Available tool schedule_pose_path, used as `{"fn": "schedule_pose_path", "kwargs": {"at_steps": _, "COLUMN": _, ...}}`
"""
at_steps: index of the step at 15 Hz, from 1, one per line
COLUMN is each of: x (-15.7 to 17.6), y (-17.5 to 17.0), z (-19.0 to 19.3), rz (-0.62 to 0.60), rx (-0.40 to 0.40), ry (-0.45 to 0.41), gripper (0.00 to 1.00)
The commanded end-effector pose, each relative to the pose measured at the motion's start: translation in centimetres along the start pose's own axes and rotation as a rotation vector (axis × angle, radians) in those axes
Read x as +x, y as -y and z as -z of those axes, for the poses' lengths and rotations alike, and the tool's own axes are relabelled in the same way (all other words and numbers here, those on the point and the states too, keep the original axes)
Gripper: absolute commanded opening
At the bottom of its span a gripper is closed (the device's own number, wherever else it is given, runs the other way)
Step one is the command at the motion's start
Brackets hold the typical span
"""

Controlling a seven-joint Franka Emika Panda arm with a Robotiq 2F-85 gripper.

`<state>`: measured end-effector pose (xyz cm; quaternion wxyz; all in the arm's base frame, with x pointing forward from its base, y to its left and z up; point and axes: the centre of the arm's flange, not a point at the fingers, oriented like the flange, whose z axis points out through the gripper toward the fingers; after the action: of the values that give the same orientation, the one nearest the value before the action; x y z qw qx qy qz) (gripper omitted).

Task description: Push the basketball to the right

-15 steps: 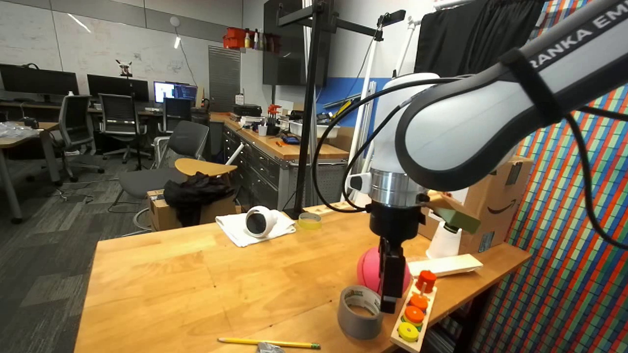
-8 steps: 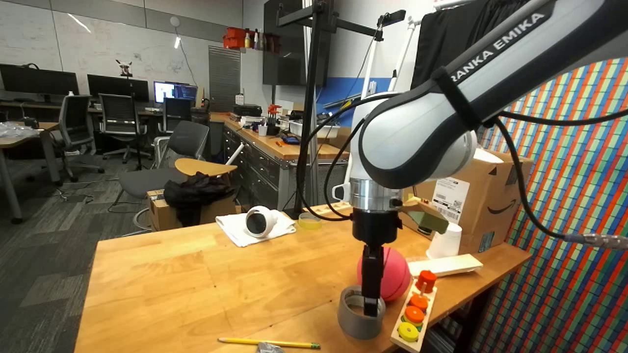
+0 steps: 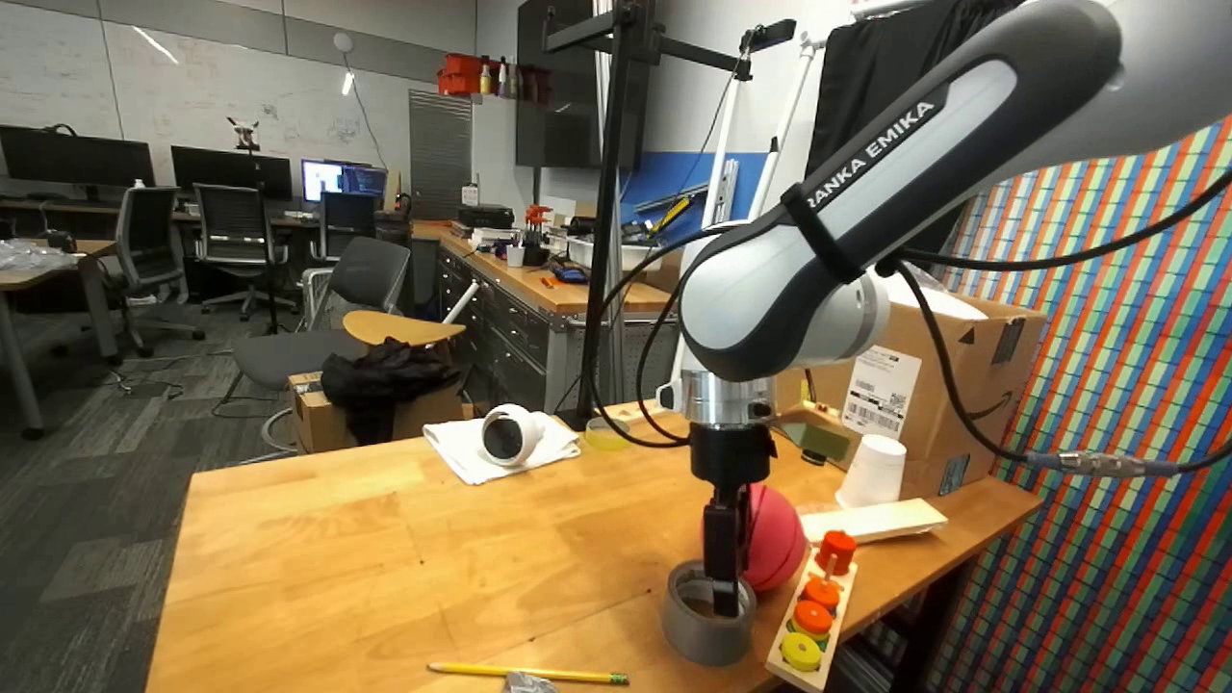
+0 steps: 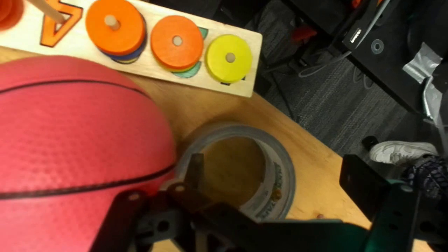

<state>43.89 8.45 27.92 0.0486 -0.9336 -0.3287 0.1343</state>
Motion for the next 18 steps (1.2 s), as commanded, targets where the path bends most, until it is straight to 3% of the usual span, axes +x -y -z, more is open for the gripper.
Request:
{"fn": "schedule_pose_path", "kwargs": {"at_steps": 1, "x": 0.7, "y": -5.7, "z": 2.8, "rz": -0.090, "rx": -0.054, "ry": 0.007, "gripper": 1.00}}
{"fn": "schedule_pose_path", "kwargs": {"at_steps": 3, "x": -0.7, "y": -7.6, "z": 8.5, "rz": -0.106, "rx": -0.185, "ry": -0.071, "gripper": 1.00}}
{"fn": "schedule_pose_path", "kwargs": {"at_steps": 7, "x": -4.3, "y": -6.7, "z": 18.0, "rz": -0.069, "rx": -0.397, "ry": -0.165, "gripper": 1.00}}
{"fn": "schedule_pose_path", "kwargs": {"at_steps": 9, "x": -5.1, "y": -5.7, "z": 19.6, "rz": -0.060, "rx": -0.507, "ry": -0.208, "gripper": 1.00}}
{"fn": "schedule_pose_path", "kwargs": {"at_steps": 12, "x": -5.9, "y": -3.3, "z": 19.2, "rz": -0.062, "rx": -0.514, "ry": -0.208, "gripper": 1.00}}
{"fn": "schedule_pose_path", "kwargs": {"at_steps": 18, "x": -5.4, "y": 0.2, "z": 13.6, "rz": -0.045, "rx": -0.404, "ry": -0.133, "gripper": 1.00}}
